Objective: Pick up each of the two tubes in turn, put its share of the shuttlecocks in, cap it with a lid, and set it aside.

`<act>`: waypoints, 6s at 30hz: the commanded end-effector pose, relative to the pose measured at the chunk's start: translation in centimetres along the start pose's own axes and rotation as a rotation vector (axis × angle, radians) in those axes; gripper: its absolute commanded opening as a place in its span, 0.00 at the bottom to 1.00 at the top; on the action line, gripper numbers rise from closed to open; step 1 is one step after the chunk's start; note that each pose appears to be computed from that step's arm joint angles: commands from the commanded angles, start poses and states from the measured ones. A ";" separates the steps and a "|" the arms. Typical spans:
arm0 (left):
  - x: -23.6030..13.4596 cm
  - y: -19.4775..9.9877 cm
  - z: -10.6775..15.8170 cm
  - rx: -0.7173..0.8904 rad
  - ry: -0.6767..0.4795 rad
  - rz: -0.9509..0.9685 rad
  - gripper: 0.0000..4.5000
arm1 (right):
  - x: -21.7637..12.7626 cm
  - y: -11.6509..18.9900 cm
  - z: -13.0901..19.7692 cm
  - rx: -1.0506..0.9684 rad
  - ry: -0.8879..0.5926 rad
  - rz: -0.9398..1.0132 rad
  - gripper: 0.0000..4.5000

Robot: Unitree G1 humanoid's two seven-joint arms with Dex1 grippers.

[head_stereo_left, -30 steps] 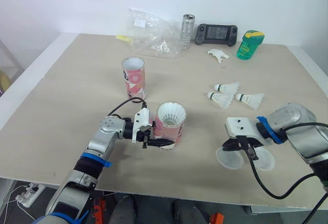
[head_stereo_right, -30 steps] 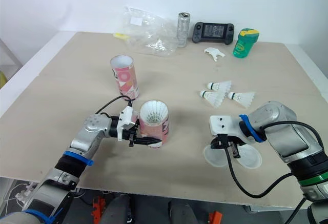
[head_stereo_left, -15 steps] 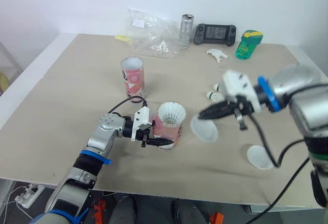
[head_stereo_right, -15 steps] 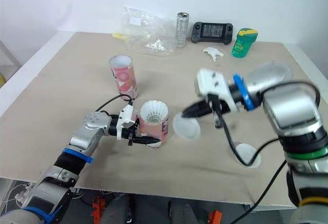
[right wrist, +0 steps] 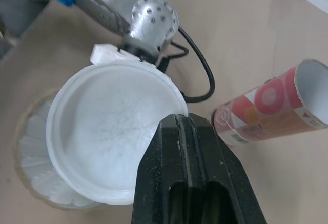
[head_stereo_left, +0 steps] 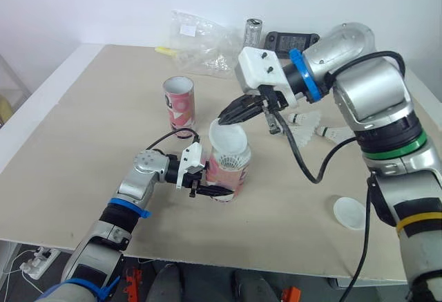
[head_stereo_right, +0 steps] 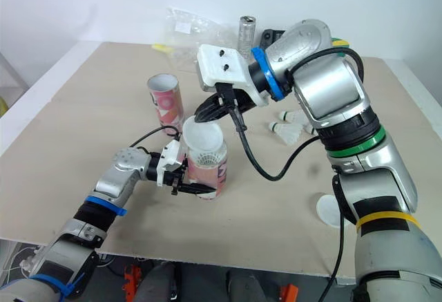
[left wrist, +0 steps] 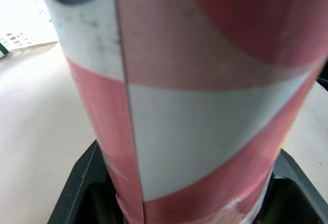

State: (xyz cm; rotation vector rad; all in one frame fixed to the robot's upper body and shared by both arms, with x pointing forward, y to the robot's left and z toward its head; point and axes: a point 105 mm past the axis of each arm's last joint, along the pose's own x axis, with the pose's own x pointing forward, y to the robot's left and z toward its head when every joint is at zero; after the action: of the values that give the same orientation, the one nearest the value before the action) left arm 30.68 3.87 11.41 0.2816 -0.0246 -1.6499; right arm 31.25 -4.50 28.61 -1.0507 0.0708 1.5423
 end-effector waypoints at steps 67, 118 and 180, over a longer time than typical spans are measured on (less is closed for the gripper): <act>-0.7 -1.1 -2.4 -0.066 0.069 0.000 0.54 | -3.2 1.0 0.4 0.058 -0.089 -0.042 0.54; -0.9 -1.1 -2.3 -0.078 0.069 0.018 0.54 | 5.7 4.8 -4.1 -0.136 0.137 0.208 0.01; -10.4 -5.7 5.6 -0.005 -0.049 0.236 1.00 | 6.2 12.0 -8.7 0.704 -0.359 -0.264 0.99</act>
State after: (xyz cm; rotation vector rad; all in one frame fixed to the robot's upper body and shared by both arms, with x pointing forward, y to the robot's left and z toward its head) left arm 25.08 13.70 16.33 0.2040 -0.0483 -1.4277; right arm 26.83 -8.60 12.71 -0.2008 0.2487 1.2866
